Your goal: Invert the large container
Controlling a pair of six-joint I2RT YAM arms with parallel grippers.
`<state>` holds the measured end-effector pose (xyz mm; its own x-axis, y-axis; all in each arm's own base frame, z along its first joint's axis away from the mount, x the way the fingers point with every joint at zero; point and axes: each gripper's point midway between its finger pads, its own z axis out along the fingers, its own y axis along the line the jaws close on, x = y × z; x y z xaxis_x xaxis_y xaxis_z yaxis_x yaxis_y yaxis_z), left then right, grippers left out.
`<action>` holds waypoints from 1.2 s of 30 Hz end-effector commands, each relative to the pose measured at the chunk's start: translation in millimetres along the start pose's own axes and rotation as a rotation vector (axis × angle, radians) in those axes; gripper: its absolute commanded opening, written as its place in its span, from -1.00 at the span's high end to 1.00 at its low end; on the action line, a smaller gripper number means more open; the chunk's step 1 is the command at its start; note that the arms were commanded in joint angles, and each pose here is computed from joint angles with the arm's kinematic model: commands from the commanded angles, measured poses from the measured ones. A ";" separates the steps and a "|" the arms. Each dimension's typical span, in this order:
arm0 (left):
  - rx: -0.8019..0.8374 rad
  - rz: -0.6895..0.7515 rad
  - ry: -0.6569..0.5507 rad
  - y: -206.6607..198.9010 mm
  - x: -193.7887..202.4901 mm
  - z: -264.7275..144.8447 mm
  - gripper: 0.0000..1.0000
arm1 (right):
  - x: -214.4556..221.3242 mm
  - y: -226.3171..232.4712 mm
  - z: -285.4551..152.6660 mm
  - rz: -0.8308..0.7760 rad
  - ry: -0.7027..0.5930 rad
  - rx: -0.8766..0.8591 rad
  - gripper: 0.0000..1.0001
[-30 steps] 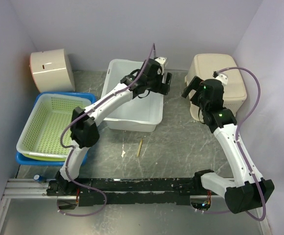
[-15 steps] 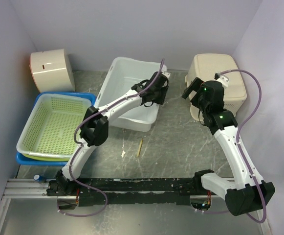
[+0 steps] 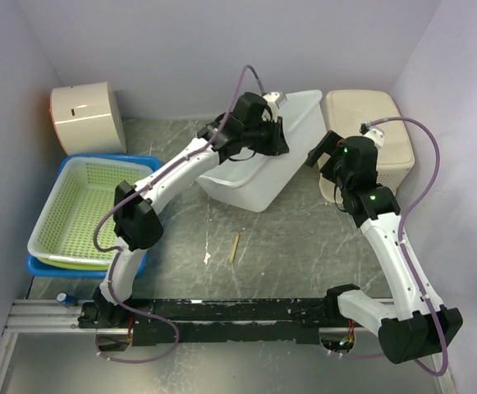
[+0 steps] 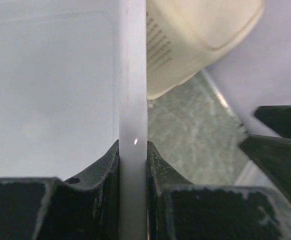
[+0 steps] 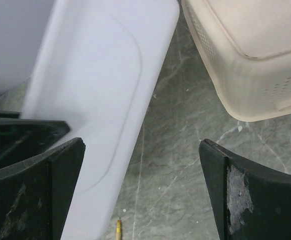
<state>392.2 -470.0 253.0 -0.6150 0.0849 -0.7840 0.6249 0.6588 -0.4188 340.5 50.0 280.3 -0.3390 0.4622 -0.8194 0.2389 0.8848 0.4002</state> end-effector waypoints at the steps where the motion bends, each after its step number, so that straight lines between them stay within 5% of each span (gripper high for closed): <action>1: 0.203 -0.101 -0.284 -46.3 -112.6 -85.2 0.87 | -11.3 0.2 -13.9 -0.001 -0.044 -0.019 -0.99; 9: 0.531 -0.368 -0.353 -26.4 -135.0 -143.0 0.86 | -8.6 4.8 -12.7 0.005 -0.048 -0.054 -0.99; 19: 0.716 -0.656 -0.277 15.5 -105.4 -126.3 0.87 | -0.2 3.6 -9.0 0.003 -0.024 -0.055 -0.99; 24: 0.668 -0.708 -0.265 31.6 -92.6 -112.7 0.86 | 6.2 3.7 -4.4 0.002 -0.001 -0.056 -1.00; 31: 0.431 -0.669 -0.263 87.1 -74.7 -104.2 -0.07 | 29.5 21.5 2.9 0.048 0.081 -0.160 -1.00; 36: 0.236 -0.561 -0.232 120.7 -68.0 -106.3 -0.40 | 49.1 48.7 3.9 0.114 0.154 -0.320 -1.00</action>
<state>450.2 -342.5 298.5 -0.8416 -0.4275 -0.3300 0.2693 0.1974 -0.9426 336.6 84.6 254.4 -0.4263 0.4980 -0.7552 0.1152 0.8579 0.5007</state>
